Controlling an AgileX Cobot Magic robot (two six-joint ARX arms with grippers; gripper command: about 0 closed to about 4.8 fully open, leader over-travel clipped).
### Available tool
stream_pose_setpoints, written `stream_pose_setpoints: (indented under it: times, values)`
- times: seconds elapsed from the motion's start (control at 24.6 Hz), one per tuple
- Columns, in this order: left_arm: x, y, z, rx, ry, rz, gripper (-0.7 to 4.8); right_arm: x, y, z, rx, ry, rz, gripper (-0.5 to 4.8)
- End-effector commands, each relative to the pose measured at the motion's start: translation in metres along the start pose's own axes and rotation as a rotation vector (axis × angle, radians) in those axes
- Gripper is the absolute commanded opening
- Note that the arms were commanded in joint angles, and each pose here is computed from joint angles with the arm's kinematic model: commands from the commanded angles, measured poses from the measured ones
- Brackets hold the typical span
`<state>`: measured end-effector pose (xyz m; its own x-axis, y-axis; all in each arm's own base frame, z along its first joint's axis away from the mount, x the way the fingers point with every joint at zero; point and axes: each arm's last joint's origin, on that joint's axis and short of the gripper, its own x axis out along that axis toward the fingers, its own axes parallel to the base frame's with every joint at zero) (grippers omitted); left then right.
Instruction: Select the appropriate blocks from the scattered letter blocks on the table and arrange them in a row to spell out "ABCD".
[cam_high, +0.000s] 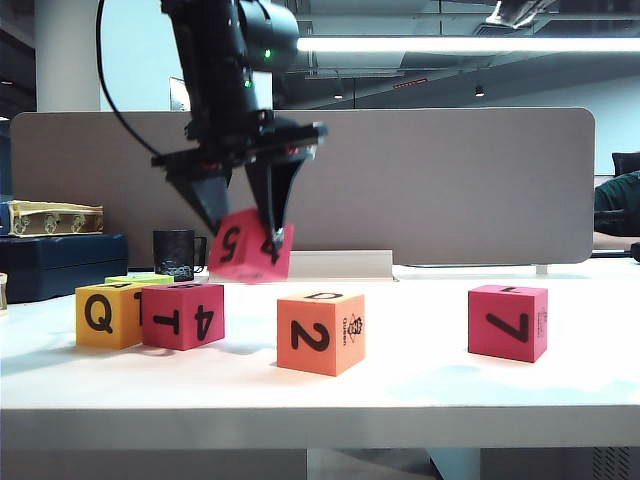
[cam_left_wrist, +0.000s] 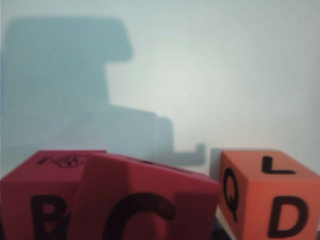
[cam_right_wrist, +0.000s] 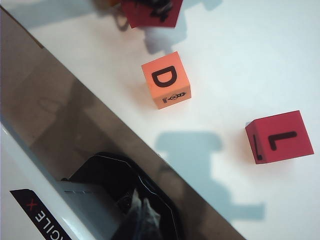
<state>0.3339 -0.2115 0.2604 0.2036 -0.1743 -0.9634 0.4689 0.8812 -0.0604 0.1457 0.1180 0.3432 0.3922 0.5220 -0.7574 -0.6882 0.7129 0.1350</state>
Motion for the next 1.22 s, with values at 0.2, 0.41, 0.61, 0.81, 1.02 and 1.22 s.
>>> stream_pose_setpoints:
  times: [0.2, 0.41, 0.61, 0.81, 1.02, 1.22]
  values:
    - [0.032, -0.006, -0.012, -0.023, 0.007, -0.031, 2.33, -0.002, 0.001, 0.003, -0.005, -0.029, 0.002, -0.02]
    - [0.041, -0.007, -0.013, -0.031, -0.019, -0.034, 2.33, -0.002, 0.001, 0.003, -0.005, -0.028, 0.002, -0.02]
    - [0.046, -0.006, -0.017, -0.031, 0.0, -0.032, 2.47, -0.002, 0.001, 0.003, -0.006, -0.028, 0.002, -0.02]
    - [0.047, -0.006, -0.019, -0.031, 0.015, -0.03, 3.51, -0.002, 0.001, 0.003, -0.006, -0.028, 0.002, -0.02]
    - [0.045, -0.007, -0.02, -0.029, 0.021, -0.029, 3.51, -0.002, 0.001, 0.003, -0.006, -0.028, 0.002, -0.02]
    - [0.027, -0.007, -0.013, 0.007, -0.003, 0.009, 3.51, -0.002, 0.001, 0.003, -0.005, -0.029, 0.002, -0.02]
